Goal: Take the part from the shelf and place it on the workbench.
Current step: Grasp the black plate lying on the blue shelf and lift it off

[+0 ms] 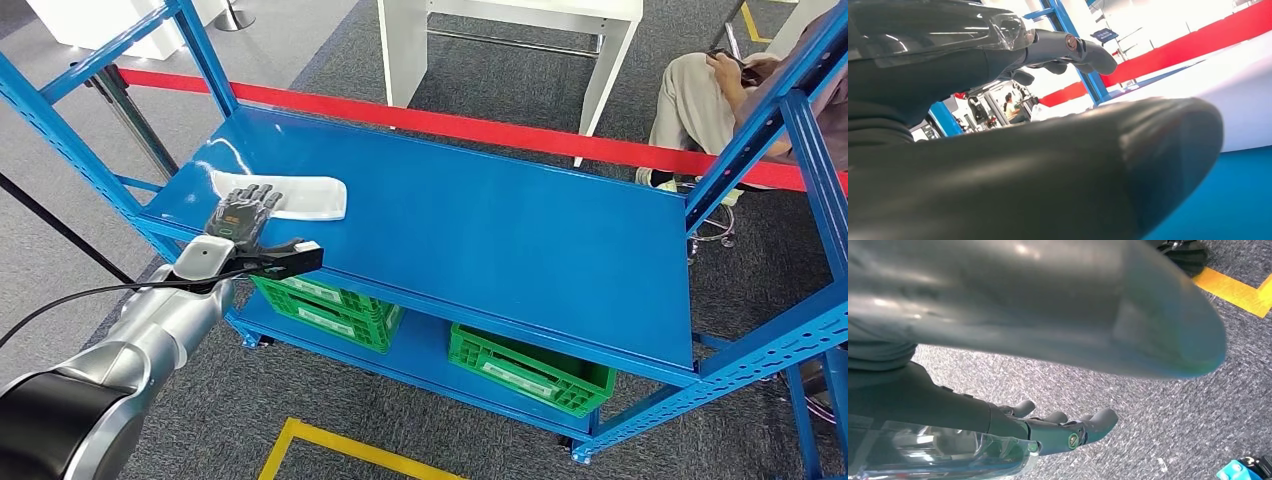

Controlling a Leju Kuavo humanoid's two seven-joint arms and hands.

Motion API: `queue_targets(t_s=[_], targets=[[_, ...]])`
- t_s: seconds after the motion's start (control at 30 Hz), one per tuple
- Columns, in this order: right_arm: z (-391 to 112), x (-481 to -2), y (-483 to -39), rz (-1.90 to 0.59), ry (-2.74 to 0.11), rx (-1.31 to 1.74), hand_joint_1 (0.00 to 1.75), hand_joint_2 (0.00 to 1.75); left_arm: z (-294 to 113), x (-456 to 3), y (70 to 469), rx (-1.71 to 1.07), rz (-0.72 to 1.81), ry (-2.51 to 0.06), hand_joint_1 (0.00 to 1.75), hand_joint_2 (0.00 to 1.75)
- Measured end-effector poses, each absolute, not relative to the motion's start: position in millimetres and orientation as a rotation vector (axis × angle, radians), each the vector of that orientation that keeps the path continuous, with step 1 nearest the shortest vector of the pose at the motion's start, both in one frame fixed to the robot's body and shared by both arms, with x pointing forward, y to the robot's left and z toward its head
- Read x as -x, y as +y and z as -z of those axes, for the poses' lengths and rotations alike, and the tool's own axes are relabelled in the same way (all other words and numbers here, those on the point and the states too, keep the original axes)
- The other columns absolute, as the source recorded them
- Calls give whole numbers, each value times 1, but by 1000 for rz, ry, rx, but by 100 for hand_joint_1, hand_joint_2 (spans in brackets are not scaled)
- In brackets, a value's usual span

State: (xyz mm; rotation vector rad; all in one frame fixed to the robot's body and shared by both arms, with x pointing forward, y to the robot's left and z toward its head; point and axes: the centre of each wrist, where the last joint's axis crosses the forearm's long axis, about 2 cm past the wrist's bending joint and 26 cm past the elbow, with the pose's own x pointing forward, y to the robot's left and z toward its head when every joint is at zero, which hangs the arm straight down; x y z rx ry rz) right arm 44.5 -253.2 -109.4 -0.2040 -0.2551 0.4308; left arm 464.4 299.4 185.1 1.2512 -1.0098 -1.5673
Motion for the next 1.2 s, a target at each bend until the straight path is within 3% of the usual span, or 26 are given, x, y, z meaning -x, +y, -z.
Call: queue_targets(t_s=[0.4,0.53,1.2], targets=[[109,-44,-254,-418,-263,203,0,0,-184,-464,299,-1255,1551,-1004,0,0],[109,-44,-254,-415,-265,203,0,0,-182,-463,299,-1256,1547,-1000,0,175],[110,-45,-256,-431,-266,207,0,0,-177,-460,301,-1255,1527,-992,0,175]])
